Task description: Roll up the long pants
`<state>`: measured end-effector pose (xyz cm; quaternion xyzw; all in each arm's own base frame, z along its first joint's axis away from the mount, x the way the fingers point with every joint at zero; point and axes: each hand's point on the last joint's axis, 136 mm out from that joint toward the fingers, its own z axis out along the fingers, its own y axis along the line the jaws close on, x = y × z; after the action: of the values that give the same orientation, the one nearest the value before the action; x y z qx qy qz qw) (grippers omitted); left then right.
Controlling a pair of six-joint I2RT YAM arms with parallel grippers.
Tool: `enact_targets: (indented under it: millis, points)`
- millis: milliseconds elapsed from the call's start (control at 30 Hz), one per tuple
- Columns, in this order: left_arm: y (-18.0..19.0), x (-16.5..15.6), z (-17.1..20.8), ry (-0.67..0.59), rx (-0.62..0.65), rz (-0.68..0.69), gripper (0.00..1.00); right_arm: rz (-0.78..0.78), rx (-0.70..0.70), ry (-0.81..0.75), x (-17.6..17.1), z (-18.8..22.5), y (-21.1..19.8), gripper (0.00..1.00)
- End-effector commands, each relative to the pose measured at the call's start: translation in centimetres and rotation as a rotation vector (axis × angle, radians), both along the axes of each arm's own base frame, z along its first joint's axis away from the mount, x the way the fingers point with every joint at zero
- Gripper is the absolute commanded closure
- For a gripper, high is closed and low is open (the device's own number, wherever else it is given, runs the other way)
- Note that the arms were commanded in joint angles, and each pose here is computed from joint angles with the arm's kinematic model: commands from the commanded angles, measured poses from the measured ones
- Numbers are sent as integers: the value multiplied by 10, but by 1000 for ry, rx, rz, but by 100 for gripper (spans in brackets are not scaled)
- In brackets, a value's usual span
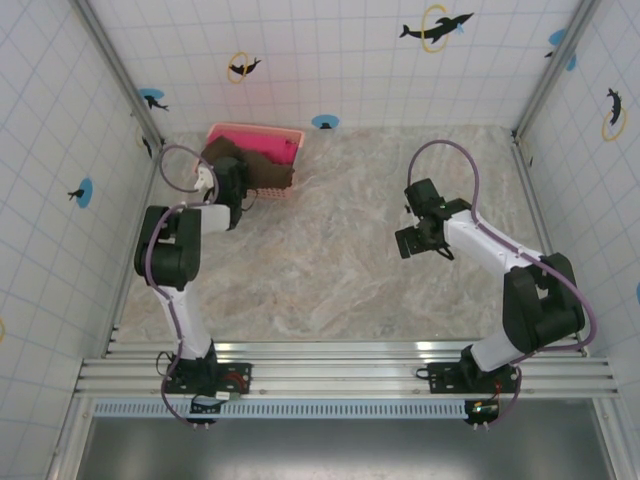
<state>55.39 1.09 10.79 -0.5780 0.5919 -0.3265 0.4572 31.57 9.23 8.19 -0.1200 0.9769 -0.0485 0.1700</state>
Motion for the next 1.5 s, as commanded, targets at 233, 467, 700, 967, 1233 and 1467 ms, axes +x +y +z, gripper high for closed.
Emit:
enact_targets:
  millis: [233,467,700,967,1233,1467]
  points:
    - [-18,-146,-114,521,83,-198,100,14,40,-5,-3,5,8,1]
    - [-11,-219,-114,647,144,-227,100,56,66,10,-3,6,15,1]
    - [-7,-242,-95,806,230,-317,100,66,103,12,-6,1,21,1]
    - [7,-217,-59,853,286,-360,100,58,107,2,-14,-3,17,1]
    - [20,-212,-69,870,191,-237,100,62,128,-7,-21,5,17,1]
    - [25,-189,-68,870,173,-186,100,78,157,-42,-15,20,24,2]
